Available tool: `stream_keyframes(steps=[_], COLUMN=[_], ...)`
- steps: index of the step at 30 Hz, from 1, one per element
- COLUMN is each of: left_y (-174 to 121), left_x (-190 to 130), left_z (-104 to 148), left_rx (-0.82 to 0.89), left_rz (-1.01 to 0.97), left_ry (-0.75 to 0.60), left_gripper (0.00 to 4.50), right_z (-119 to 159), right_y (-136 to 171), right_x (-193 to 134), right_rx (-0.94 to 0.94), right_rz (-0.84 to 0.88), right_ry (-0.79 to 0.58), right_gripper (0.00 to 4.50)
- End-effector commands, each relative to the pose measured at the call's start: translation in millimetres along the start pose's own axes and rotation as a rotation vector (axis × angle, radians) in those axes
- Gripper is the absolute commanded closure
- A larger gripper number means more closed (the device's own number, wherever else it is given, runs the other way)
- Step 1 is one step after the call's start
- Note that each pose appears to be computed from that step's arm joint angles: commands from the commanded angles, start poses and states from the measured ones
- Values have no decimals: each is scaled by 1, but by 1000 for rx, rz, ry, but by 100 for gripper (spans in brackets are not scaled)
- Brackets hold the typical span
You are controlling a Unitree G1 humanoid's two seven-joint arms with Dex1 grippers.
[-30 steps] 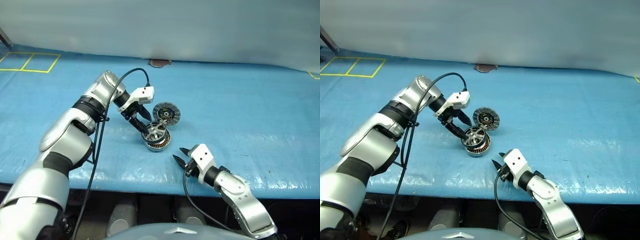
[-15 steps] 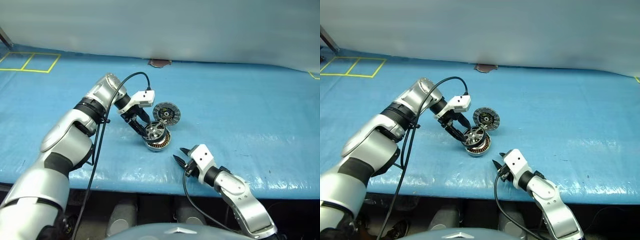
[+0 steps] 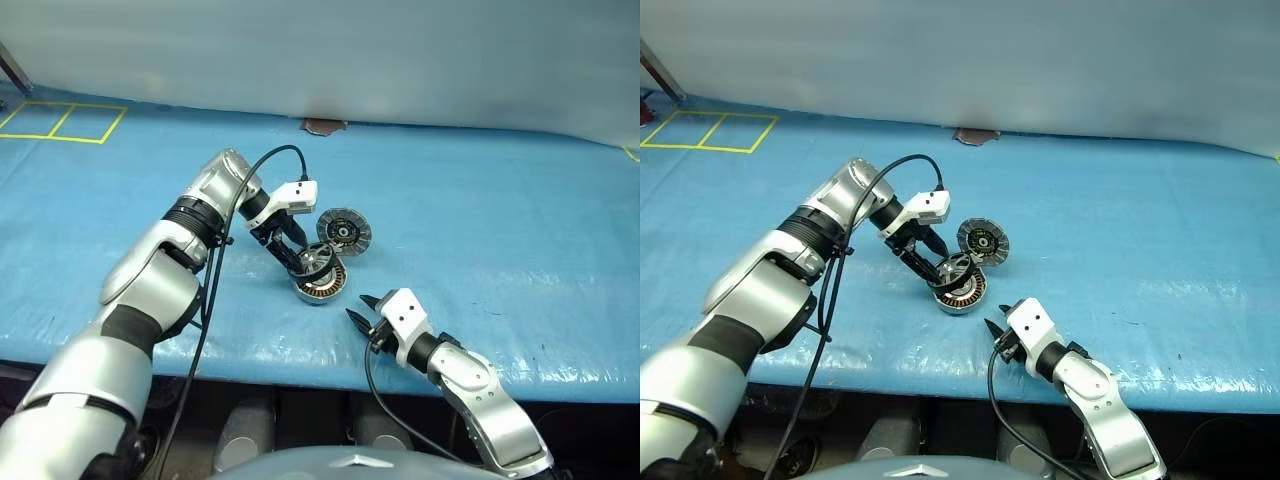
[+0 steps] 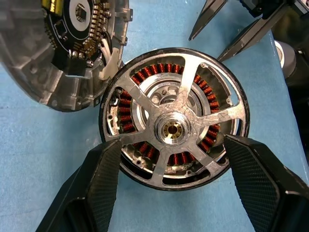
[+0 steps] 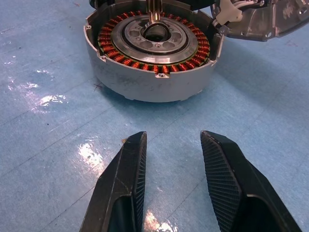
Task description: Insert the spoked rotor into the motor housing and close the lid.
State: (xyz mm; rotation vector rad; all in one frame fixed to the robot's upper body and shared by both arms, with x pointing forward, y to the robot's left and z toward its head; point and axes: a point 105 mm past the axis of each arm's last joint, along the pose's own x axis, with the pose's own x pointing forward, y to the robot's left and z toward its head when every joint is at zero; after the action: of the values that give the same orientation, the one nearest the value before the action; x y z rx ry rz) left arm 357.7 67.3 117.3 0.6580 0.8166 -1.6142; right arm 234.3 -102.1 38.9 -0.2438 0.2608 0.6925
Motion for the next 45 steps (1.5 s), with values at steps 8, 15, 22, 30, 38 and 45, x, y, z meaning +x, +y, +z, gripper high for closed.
stream_keyframes(steps=[8,15,22,30,38,45], left_y=[0,0,-1,-3,-2,0], left_x=[-1,-4,-5,-3,-2,-3], left_z=[-2,1,1,-6,-5,-7], left_rx=[30,34,38,33,25,20], left_rz=[4,13,6,-9,-3,11], left_ry=[11,-14,-31,1,-8,1], left_gripper=[240,240,240,118,118,306], right_z=[7,9,9,9,9,9], right_y=[0,0,-1,-2,-2,-3], right_x=[-1,1,1,1,0,0], right_rx=[-12,-13,-14,-15,-17,-23], right_rz=[-6,-3,1,-7,-14,-16], right_ry=[-40,-43,-41,-42,-40,-41], right_gripper=[264,264,264,264,264,264])
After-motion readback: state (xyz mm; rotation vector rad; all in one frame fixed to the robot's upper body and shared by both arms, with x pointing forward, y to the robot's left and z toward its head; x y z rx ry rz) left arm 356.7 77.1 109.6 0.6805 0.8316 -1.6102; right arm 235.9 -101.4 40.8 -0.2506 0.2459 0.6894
